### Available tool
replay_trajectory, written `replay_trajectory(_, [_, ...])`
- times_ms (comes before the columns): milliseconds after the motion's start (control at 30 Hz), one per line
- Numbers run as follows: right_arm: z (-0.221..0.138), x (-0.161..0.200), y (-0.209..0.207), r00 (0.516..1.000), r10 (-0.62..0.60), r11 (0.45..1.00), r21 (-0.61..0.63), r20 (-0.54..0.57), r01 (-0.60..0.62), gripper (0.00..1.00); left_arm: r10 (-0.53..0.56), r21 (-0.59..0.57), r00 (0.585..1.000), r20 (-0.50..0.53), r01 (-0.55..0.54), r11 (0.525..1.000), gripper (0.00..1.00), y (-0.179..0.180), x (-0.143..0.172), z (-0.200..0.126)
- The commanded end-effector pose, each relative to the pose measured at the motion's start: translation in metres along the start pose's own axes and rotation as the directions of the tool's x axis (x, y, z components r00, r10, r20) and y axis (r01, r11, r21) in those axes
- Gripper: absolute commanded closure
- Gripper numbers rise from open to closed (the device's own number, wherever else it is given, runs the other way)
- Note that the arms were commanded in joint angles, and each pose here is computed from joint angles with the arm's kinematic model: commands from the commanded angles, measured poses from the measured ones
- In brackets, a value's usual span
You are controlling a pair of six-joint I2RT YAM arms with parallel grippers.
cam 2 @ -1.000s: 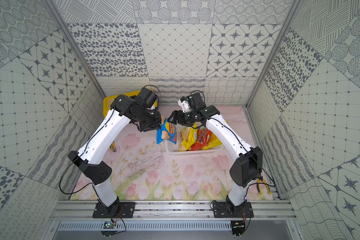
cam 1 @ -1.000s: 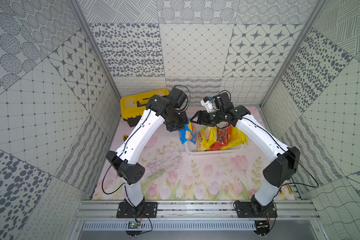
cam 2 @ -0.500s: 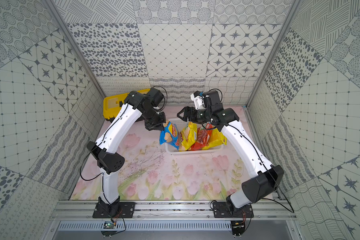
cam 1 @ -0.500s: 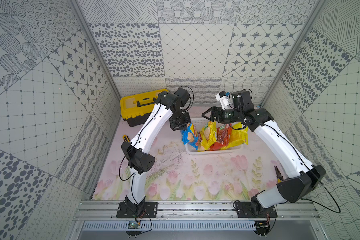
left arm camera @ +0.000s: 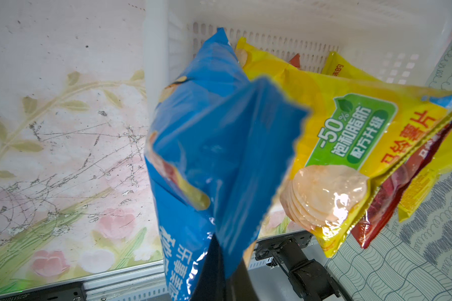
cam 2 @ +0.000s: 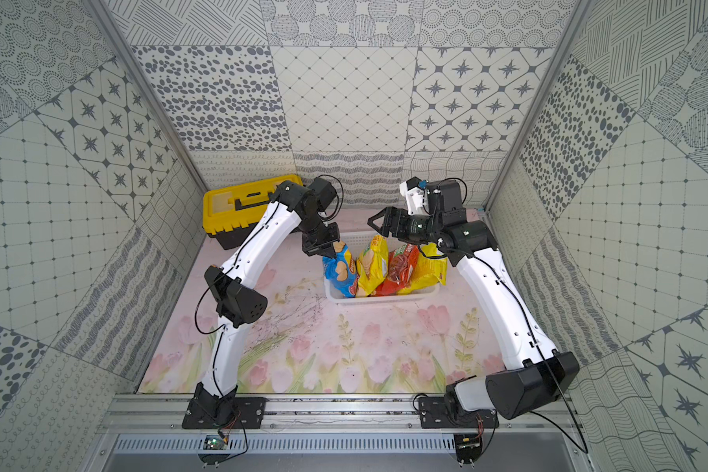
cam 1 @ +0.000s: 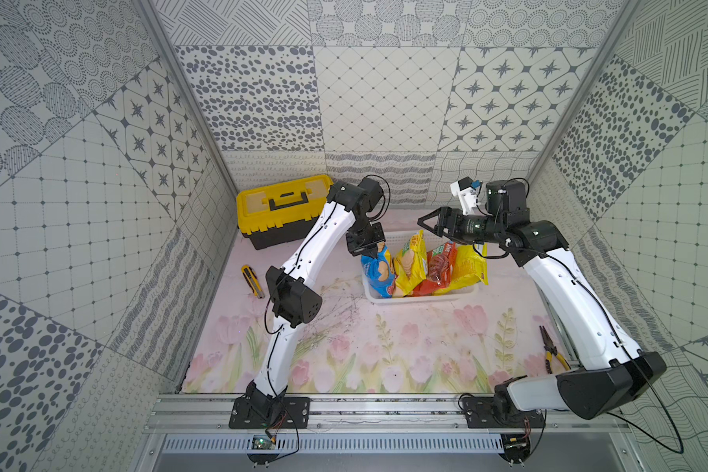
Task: Put the potato chips into the basket
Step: Place the potato chip in the basket.
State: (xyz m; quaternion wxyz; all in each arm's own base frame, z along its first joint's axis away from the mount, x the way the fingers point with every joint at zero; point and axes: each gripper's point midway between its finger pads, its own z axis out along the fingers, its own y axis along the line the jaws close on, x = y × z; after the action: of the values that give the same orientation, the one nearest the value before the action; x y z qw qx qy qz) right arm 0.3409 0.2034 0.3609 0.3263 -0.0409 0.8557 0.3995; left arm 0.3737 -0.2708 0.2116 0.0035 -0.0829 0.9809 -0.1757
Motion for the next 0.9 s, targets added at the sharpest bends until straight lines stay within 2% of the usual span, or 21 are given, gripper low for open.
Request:
replay_trajectory(0, [-0.007,-0.004,0.006,0.999,-0.012,0.999,-0.033,0.03,0.013,0.18,-0.002,0.088,0.999,-0.048,0.006,0.996,1.0,-0.017,0.0,0.008])
replay_trajectory(233, [-0.014,0.0,-0.004,0.999,0.014,1.0,-0.021,0.039,-0.013,0.18,0.021,0.181,0.998,-0.059,-0.01,0.983,0.98,-0.046,0.0,0.019])
replay_trajectory(367, [-0.019,0.002,-0.008,0.999,0.027,1.0,-0.017,0.046,-0.027,0.18,0.031,0.228,0.999,-0.041,-0.02,0.973,0.89,-0.057,0.001,0.018])
replay_trajectory(533, [-0.031,0.003,-0.012,0.997,0.045,0.999,-0.016,0.068,-0.044,0.18,0.044,0.36,0.999,0.002,-0.042,0.932,0.79,-0.081,-0.006,0.014])
replay_trajectory(733, [-0.046,0.006,-0.021,0.993,0.062,0.998,0.004,0.101,-0.062,0.17,0.074,0.374,0.994,0.077,-0.097,0.922,0.59,-0.085,-0.008,-0.005])
replay_trajectory(867, [-0.047,0.01,-0.027,0.993,0.065,0.997,0.026,0.102,-0.068,0.16,0.093,0.359,0.985,0.147,-0.141,0.923,0.28,-0.081,-0.004,-0.027])
